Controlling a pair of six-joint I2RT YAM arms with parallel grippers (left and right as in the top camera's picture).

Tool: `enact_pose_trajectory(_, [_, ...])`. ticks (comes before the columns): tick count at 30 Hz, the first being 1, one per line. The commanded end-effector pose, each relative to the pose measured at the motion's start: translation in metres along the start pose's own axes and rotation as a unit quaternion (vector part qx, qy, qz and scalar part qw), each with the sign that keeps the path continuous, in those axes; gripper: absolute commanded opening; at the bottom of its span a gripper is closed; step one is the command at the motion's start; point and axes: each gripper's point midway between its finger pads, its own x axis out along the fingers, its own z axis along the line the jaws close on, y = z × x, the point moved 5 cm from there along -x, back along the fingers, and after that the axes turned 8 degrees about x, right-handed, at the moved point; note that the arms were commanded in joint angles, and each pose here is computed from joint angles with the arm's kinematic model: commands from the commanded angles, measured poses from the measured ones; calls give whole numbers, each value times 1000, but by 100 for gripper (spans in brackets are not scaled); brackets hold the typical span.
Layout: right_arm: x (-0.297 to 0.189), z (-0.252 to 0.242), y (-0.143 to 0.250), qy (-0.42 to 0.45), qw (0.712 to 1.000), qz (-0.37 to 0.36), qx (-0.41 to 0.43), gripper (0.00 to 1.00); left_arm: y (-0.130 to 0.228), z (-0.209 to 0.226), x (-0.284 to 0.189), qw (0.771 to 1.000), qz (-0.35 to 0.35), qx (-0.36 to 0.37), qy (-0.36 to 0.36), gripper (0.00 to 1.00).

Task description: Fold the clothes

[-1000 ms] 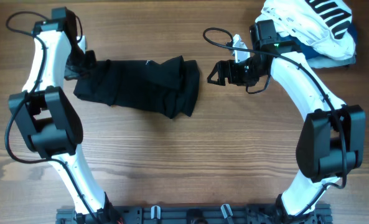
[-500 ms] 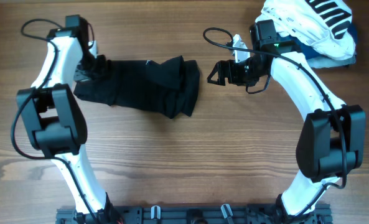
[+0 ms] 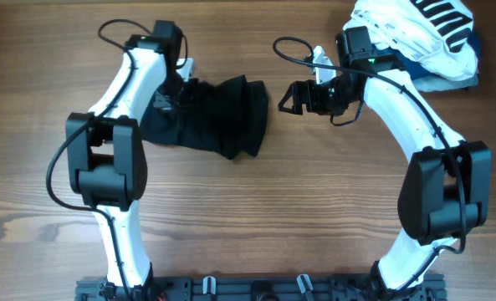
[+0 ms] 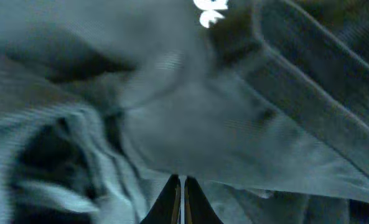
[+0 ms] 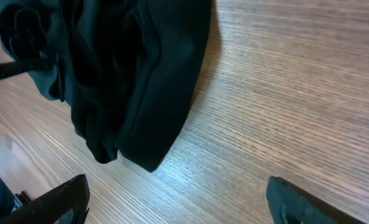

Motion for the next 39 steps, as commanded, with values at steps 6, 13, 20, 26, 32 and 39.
enact_pose_trajectory(6, [39, 10, -3, -18, 1000, 9, -13, 100, -8, -7, -94, 996, -87, 2, -10, 4])
enact_pose_trajectory(13, [101, 5, 8, -88, 994, 68, 23, 100, 15, 16, -188, 971, -190, -16, -143, 10])
enact_pose_trajectory(20, [115, 21, 11, -184, 973, 107, 93, 100, 33, 51, -190, 972, -154, -59, -168, 7])
enact_pose_trajectory(26, [121, 14, 3, -137, 976, 84, 147, 48, 38, 66, -190, 971, -148, -78, -171, 7])
enact_pose_trajectory(32, [110, -20, -15, -98, 981, 38, 161, 4, 39, 66, -188, 971, -145, -87, -168, 7])
enact_pose_trajectory(39, [31, -77, -27, -84, 985, -10, 151, 4, 38, 64, -187, 973, -146, -88, -157, 7])
